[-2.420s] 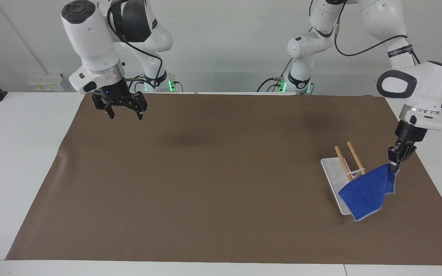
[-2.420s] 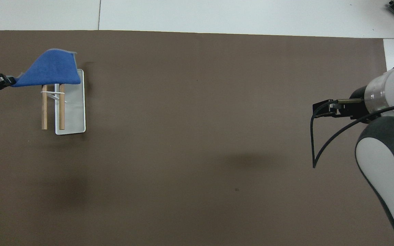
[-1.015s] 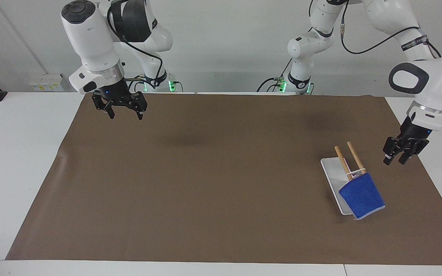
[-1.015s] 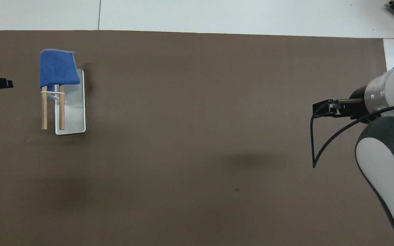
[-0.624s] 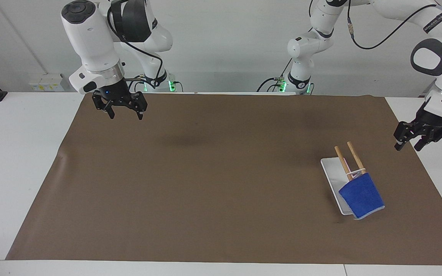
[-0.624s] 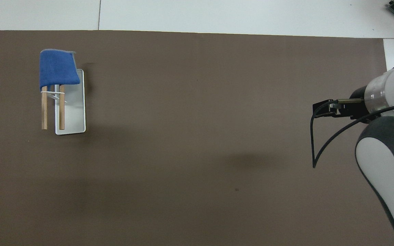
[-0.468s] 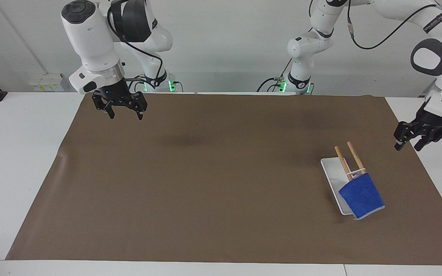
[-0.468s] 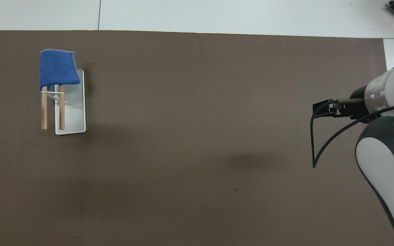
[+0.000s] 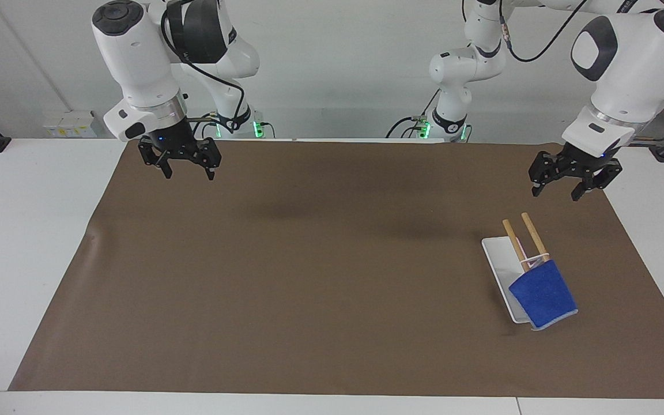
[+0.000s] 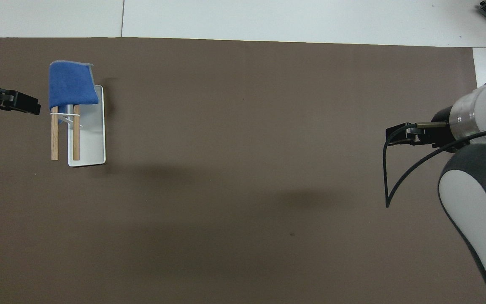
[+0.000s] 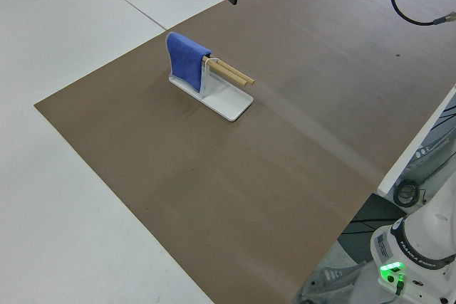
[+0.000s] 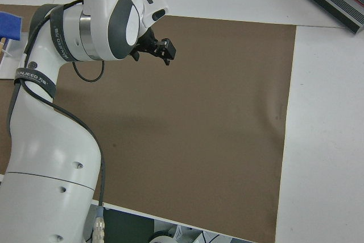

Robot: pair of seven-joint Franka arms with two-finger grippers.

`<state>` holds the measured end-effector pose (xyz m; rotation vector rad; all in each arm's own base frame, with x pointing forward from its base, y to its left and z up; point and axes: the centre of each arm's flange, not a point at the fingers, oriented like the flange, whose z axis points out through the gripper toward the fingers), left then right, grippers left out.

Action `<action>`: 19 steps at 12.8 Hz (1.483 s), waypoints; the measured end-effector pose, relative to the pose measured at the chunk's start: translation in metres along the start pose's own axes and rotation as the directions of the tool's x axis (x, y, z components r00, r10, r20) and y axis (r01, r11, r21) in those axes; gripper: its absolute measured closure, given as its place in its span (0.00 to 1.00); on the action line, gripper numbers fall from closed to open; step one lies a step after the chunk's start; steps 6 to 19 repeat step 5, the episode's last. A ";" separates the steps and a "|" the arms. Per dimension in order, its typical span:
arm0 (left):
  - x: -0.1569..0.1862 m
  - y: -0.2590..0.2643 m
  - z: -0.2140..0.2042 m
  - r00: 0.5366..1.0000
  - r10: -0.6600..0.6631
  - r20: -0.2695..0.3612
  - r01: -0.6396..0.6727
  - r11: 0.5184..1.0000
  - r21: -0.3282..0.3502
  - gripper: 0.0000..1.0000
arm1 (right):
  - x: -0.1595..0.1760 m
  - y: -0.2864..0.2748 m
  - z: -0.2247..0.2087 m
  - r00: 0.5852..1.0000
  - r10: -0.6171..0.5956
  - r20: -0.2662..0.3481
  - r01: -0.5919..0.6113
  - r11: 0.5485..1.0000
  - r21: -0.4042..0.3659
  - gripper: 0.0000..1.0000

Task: Right arm passes towel to left arm to hang
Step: 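Open the left gripper and draw it back from the rack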

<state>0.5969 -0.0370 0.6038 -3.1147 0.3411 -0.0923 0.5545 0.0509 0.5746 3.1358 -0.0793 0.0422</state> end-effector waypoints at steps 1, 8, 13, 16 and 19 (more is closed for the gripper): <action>-0.001 -0.001 -0.004 1.000 -0.002 0.003 0.002 1.000 0.000 0.19 | 0.000 0.000 0.000 1.000 0.000 0.000 0.000 1.000 0.000 0.00; -0.004 -0.003 -0.018 1.000 -0.007 0.008 0.007 1.000 0.000 0.20 | 0.000 0.000 0.000 1.000 0.000 0.000 0.000 1.000 0.000 0.00; -0.004 -0.003 -0.018 1.000 -0.007 0.008 0.007 1.000 0.000 0.20 | 0.000 0.000 0.000 1.000 0.000 0.000 0.000 1.000 0.000 0.00; -0.004 -0.003 -0.018 1.000 -0.007 0.008 0.007 1.000 0.000 0.20 | 0.000 0.000 0.000 1.000 0.000 0.000 0.000 1.000 0.000 0.00; -0.004 -0.003 -0.018 1.000 -0.007 0.008 0.007 1.000 0.000 0.20 | 0.000 0.000 0.000 1.000 0.000 0.000 0.000 1.000 0.000 0.00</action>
